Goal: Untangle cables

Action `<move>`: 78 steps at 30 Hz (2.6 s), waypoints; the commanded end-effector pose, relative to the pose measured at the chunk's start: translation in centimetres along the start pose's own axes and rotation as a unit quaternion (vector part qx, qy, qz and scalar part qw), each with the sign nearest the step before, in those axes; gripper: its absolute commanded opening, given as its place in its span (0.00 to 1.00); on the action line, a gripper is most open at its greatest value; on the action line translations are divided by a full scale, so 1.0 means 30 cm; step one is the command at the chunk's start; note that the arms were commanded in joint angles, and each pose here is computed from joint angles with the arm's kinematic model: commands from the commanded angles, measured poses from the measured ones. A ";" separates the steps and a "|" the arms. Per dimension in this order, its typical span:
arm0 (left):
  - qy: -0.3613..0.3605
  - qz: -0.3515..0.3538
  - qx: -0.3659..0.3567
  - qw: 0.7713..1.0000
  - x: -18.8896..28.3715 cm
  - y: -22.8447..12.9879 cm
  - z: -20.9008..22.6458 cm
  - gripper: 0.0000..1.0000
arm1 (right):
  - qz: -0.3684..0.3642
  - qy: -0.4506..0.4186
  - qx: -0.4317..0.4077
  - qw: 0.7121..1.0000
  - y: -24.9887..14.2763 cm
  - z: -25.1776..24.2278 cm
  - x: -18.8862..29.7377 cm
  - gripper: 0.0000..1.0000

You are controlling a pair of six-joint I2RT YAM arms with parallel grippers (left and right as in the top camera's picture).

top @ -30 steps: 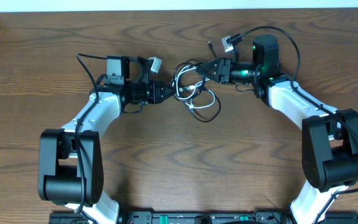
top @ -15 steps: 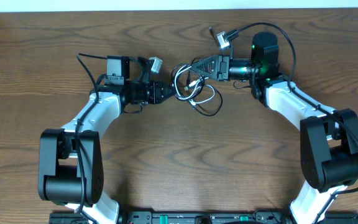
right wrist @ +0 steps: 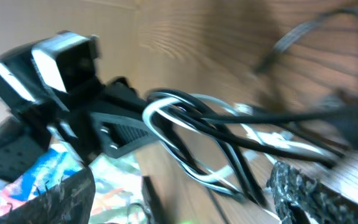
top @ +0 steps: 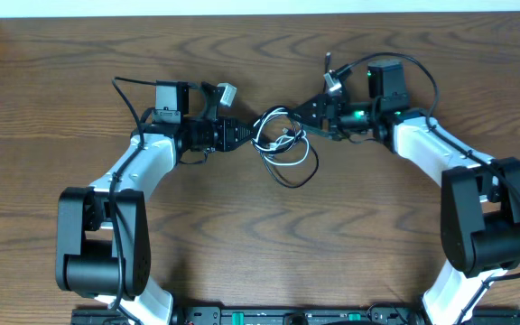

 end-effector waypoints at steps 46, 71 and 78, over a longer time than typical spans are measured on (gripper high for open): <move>-0.010 0.017 -0.040 0.999 -0.049 -0.019 -0.027 0.07 | -0.022 -0.067 0.051 0.996 -0.068 0.023 -0.193 0.39; -0.010 0.017 -0.040 0.999 -0.049 -0.018 -0.028 0.07 | -0.095 -0.203 0.001 0.975 -0.030 -0.132 -0.146 0.42; -0.027 0.020 -0.033 0.999 -0.048 -0.026 -0.044 0.08 | -0.116 -0.242 0.012 0.963 -0.019 -0.165 -0.133 0.46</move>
Point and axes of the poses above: each gripper's point midway between its finger pads, its own x axis back along the fingers, its own z axis along the line the jaws close on, y = z × x, the point moved 3 cm from there along x, back along the fingers, and after that the axes turned 12 degrees about -x, right-handed, at the moved point
